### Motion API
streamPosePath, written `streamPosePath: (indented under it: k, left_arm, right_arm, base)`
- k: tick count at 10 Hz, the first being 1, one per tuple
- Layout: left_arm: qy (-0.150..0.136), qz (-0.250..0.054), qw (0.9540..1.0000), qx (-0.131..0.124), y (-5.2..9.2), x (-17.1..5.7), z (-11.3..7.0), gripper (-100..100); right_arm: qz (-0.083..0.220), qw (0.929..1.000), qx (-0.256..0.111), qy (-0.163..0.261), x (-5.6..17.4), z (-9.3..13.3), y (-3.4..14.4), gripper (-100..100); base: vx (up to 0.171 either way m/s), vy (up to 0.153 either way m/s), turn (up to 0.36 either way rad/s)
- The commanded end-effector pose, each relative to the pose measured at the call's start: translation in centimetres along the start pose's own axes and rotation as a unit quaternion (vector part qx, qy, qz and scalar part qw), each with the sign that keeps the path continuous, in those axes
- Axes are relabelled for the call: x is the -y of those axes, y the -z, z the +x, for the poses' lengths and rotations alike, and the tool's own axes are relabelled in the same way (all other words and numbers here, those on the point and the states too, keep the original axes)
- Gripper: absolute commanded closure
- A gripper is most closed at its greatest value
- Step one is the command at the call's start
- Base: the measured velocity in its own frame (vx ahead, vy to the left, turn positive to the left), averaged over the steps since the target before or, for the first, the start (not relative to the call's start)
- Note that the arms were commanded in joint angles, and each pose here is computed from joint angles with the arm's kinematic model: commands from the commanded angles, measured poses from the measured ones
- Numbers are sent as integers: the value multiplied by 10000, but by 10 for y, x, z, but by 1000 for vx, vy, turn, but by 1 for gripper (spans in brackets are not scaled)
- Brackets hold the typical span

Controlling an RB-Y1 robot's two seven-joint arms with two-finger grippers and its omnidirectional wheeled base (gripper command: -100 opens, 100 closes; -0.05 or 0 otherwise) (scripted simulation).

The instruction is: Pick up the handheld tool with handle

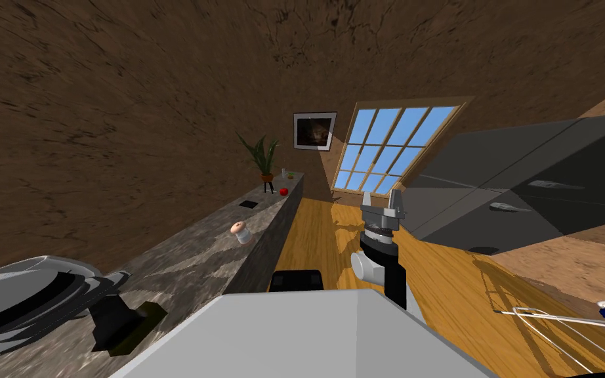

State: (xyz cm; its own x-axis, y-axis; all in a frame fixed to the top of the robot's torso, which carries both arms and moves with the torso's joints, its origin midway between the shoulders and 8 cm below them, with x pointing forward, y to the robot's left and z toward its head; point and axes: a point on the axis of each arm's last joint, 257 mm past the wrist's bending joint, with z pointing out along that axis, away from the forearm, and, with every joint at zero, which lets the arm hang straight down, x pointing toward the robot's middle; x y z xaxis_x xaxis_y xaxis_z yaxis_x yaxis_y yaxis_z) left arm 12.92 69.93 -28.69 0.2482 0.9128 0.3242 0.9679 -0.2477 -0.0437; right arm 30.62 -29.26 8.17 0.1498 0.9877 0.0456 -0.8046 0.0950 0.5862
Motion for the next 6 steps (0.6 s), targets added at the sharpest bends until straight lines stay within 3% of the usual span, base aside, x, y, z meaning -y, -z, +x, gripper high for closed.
streamPosePath:
  k: [1,3,5,6]
  left_arm:
    - [-125,-52,9999,-14,9,-18,6,100]
    - [-293,-102,9995,-30,22,-40,11,100]
    - [-272,-98,9996,-31,20,-38,10,100]
    - [-277,-95,9996,-28,20,-38,10,0]
  right_arm:
    - [0,10000,0,0,0,0,0,0]
    - [0,10000,0,0,0,0,0,0]
    - [0,10000,0,0,0,0,0,0]
    - [0,10000,0,0,0,0,0,0]
  base:
    - [8,-18,172]
    - [11,-41,240]
    - [4,-22,25]
    - [0,0,0]
